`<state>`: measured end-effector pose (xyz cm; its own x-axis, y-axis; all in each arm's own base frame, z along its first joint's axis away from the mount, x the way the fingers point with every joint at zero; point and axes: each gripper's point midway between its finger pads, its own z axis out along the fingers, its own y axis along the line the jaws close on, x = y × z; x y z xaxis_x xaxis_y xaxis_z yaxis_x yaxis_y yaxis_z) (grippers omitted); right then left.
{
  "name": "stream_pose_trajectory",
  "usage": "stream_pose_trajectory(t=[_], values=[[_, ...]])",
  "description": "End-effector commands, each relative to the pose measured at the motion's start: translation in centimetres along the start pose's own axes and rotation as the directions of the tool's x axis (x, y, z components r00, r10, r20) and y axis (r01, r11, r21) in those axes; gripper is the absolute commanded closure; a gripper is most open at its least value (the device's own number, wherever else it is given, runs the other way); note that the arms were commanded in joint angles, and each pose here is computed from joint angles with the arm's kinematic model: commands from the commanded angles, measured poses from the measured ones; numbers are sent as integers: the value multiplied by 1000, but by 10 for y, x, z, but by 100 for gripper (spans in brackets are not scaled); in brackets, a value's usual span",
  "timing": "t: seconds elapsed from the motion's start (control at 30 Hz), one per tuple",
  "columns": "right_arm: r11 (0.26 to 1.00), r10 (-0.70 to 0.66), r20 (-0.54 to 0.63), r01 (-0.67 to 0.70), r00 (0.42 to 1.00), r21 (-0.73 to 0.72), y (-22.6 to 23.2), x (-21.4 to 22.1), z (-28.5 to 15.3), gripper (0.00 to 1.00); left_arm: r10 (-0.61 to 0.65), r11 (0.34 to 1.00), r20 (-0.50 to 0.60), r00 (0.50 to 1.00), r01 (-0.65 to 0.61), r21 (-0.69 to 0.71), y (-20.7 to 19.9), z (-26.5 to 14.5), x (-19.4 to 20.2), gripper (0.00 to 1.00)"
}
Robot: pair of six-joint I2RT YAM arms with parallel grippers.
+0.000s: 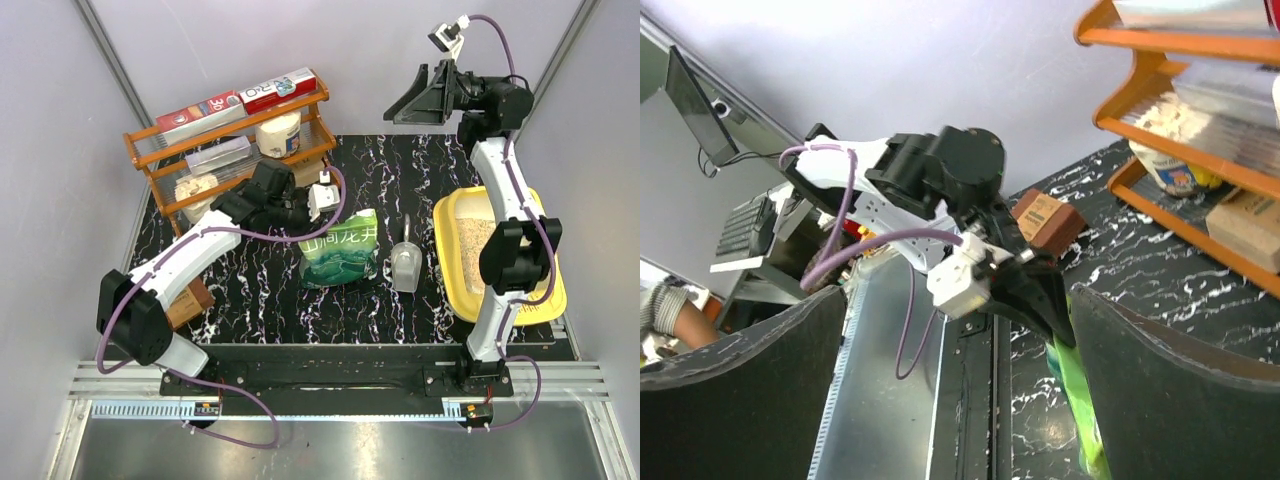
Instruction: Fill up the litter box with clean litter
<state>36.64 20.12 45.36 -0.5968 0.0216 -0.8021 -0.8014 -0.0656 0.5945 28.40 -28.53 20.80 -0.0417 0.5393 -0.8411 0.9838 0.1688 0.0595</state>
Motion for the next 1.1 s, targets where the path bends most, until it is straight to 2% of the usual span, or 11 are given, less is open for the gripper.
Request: stream_pose_trajectory(t=[0.0, 0.13, 0.2, 0.27, 0.33, 0.5, 0.6, 0.63, 0.8, 0.9, 1.07], values=[[989, -144, 1, 143, 990, -43, 57, -25, 23, 0, 17, 1000, 78, 997, -18, 18, 5, -5, -30, 82], [978, -203, 153, 193, 967, 74, 30, -76, 16, 0, 10, 1000, 80, 997, -12, 24, 8, -3, -34, 82], [923, -312, 417, 168, 853, 346, 12, -138, -9, 0, 3, 1000, 79, 997, -5, 23, 10, -1, -34, 82], [716, -550, 387, 179, 740, 675, -12, -163, -42, 0, 3, 1000, 77, 997, -4, 19, 12, -1, -34, 82], [601, -708, 253, 375, 659, 706, -15, -159, -38, 0, 10, 1000, 76, 997, -11, 6, 13, -2, -36, 82], [556, -763, 117, 554, 636, 619, -16, -87, -14, 0, 0, 1000, 78, 997, -1, 5, 14, -5, -34, 83], [118, -844, -329, 745, 423, 656, -45, -31, 7, 1, -19, 1000, 94, 995, 18, 17, 14, -3, -37, 83], [-66, -840, -463, 794, 284, 605, -36, -26, -3, 1, -34, 999, 99, 994, 33, 15, 16, -3, -37, 83], [162, -725, -572, 902, 385, 401, -57, 103, -7, 13, -54, 998, 134, 990, 51, 27, 21, -5, -46, 83], [260, -743, -574, 939, 344, 226, -39, 159, 0, 14, -66, 997, 143, 988, 61, 36, 23, -7, -48, 83], [302, -740, -577, 937, 346, 175, -37, 178, 9, 27, -78, 996, 147, 986, 73, 45, 22, -9, -46, 83]])
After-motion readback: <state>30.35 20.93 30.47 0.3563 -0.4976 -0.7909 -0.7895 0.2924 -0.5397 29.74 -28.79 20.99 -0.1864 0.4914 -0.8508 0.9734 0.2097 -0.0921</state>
